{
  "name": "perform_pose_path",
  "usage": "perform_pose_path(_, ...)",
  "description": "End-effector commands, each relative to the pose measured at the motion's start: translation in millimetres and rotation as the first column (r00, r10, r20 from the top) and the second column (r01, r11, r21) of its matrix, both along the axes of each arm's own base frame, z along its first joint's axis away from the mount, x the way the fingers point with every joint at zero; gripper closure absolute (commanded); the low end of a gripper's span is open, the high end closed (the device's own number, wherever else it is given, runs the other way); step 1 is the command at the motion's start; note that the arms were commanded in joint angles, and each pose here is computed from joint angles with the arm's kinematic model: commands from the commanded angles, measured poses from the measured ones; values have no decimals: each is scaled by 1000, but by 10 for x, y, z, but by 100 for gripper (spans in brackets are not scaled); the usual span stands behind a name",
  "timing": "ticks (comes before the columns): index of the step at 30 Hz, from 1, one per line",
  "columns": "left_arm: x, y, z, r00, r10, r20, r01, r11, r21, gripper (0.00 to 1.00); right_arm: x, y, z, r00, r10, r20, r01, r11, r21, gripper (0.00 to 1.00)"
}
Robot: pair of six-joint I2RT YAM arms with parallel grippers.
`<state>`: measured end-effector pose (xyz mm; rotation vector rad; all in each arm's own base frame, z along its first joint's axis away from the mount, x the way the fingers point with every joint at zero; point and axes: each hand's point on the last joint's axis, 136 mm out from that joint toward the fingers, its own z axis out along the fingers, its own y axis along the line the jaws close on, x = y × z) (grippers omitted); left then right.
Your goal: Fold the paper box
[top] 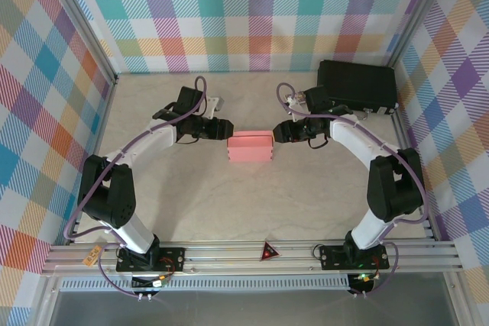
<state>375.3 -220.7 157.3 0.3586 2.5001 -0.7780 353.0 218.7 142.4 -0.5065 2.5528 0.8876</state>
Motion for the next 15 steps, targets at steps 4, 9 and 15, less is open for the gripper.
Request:
perform_pose_path(4, -85, 49, -44, 1000, -2, -17, 3, 1000, 17, 44, 11, 41, 119, 1000, 9, 14, -10, 999, 35, 54)
perform_pose_path(9, -111, 42, -30, 1000, -14, -14, 14, 1000, 13, 44, 11, 60, 133, 1000, 13, 10, -14, 999, 48, 57)
perform_pose_path(15, -141, 59, -102, 999, -11, -38, 12, 1000, 24, 46, 7, 97, 141, 1000, 23, 8, -23, 998, 59, 62)
